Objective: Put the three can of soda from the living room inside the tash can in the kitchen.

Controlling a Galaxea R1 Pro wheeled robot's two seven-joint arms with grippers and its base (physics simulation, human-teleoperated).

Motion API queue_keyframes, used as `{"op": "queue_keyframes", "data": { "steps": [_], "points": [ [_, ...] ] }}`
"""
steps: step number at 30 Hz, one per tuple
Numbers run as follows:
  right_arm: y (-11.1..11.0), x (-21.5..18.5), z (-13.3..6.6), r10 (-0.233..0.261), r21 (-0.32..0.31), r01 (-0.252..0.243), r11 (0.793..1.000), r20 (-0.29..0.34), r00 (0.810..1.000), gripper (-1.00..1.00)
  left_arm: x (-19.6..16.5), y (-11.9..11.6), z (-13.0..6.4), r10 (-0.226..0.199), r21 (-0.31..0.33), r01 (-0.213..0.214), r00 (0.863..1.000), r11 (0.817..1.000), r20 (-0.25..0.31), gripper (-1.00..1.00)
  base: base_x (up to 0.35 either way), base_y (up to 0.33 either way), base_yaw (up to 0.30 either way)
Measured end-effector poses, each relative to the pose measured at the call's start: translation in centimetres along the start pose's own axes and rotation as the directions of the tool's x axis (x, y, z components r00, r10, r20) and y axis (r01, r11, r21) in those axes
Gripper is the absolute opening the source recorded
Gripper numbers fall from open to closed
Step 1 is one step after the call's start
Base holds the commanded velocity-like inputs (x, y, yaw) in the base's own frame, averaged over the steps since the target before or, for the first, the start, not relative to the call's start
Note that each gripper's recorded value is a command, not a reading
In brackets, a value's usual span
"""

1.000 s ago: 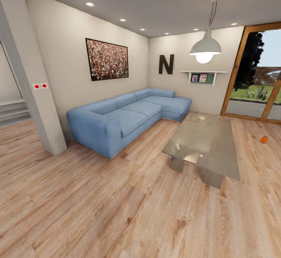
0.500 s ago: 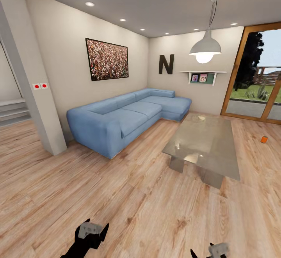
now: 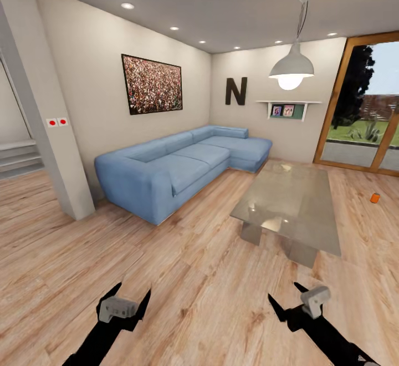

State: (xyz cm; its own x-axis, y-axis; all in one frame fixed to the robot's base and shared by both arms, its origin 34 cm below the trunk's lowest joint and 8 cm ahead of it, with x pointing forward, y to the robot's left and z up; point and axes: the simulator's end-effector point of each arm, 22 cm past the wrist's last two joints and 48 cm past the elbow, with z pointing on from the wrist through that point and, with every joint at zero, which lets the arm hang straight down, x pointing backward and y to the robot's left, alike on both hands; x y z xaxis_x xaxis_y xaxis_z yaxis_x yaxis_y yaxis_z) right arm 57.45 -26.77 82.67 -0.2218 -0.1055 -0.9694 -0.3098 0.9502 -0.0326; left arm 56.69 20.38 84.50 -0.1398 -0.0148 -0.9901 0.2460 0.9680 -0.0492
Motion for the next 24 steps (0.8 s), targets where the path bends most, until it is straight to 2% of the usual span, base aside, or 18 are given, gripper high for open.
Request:
{"op": "queue_keyframes", "data": {
  "steps": [5, 8, 12, 24],
  "points": [
    [-2.4, 0.5, -2.7, 0.006, 0.002, -0.006, 1.0, 0.008, 1.0, 1.0, -0.4, -0.4, -1.4, 0.014, 0.002, -0.014, 0.999, 1.0, 0.051, 1.0, 0.0, 0.0, 0.0],
    [-3.8, 1.7, -3.9, 0.006, 0.016, -0.006, 1.0, 0.015, 1.0, 1.0, 0.2, -0.5, -2.0, 0.013, 0.002, -0.013, 0.998, 1.0, 0.053, 1.0, 0.0, 0.0, 0.0],
    [-4.9, 3.9, -5.0, 0.006, 0.041, -0.007, 0.999, 0.029, 1.0, 1.0, 2.7, -0.5, -2.5, 0.0, -0.005, 0.001, 1.0, 1.0, 0.012, 1.0, 0.0, 0.0, 0.0],
    [-4.2, 6.0, -5.5, 0.038, 0.066, -0.041, 0.997, 0.054, 0.998, 1.0, 7.1, -0.3, -3.2, -0.024, -0.018, 0.023, 0.997, 1.0, -0.071, 1.0, 0.0, 0.0, 0.0]
  ]
}}
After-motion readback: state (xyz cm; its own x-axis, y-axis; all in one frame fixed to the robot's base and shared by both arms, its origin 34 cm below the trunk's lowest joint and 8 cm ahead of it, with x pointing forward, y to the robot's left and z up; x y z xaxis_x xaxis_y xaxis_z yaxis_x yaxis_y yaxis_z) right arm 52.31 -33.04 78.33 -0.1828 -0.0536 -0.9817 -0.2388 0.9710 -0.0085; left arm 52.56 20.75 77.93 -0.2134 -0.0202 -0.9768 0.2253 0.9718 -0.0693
